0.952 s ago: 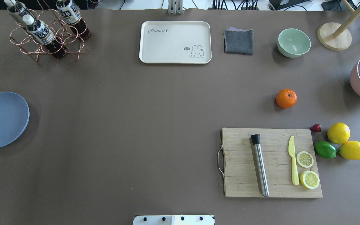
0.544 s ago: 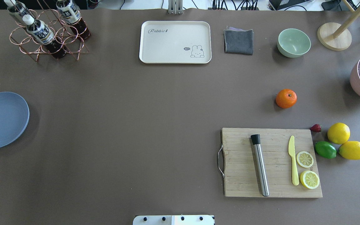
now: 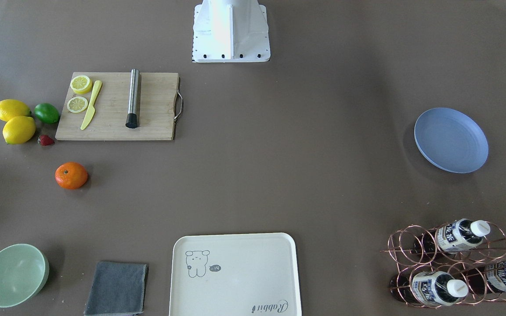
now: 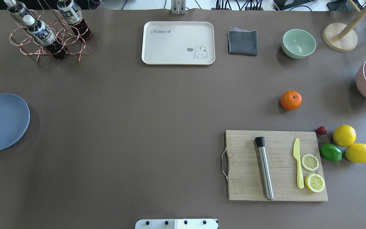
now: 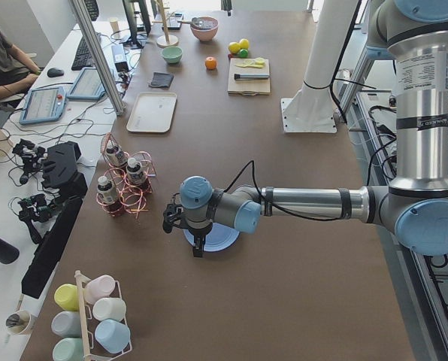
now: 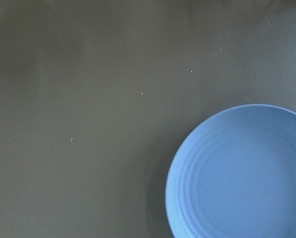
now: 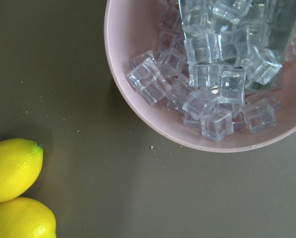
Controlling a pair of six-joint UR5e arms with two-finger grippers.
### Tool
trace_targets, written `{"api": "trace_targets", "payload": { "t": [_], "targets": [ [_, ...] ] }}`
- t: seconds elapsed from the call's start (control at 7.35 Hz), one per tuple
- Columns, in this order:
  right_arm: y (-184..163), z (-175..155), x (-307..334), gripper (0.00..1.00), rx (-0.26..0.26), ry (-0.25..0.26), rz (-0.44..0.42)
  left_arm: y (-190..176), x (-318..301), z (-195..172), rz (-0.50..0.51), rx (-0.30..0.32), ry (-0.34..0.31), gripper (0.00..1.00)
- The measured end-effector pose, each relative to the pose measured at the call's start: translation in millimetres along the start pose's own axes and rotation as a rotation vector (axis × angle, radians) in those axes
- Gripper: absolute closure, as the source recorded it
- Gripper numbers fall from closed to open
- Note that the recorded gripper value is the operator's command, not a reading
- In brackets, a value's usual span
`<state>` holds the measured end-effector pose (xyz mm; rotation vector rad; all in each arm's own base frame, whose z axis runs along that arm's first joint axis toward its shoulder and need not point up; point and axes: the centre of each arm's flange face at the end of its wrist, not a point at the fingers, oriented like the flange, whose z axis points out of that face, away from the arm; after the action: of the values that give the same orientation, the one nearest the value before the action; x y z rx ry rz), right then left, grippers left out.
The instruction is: Pick orange to plate
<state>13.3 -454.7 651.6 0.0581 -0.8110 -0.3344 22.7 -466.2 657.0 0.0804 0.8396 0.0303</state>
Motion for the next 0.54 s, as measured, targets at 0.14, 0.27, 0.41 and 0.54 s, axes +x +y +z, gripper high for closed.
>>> {"api": "trace_targets", "payload": {
  "t": [0.14, 0.27, 0.41, 0.54],
  "targets": [
    [-2, 1, -2, 0.0, 0.009, -0.002, -0.015, 2, -13, 15, 0.011, 0.016, 0.007, 0.12],
    [-4, 3, -3, 0.0, 0.011, -0.003, -0.023, 3, -22, 26, 0.017, 0.026, 0.012, 0.12],
    [-4, 4, -3, 0.0, 0.011, -0.003, -0.027, 3, -25, 36, 0.026, 0.028, 0.015, 0.12],
    [-5, 5, -4, 0.0, 0.01, -0.006, -0.029, 4, -27, 48, 0.032, 0.032, 0.02, 0.13]
  ]
}}
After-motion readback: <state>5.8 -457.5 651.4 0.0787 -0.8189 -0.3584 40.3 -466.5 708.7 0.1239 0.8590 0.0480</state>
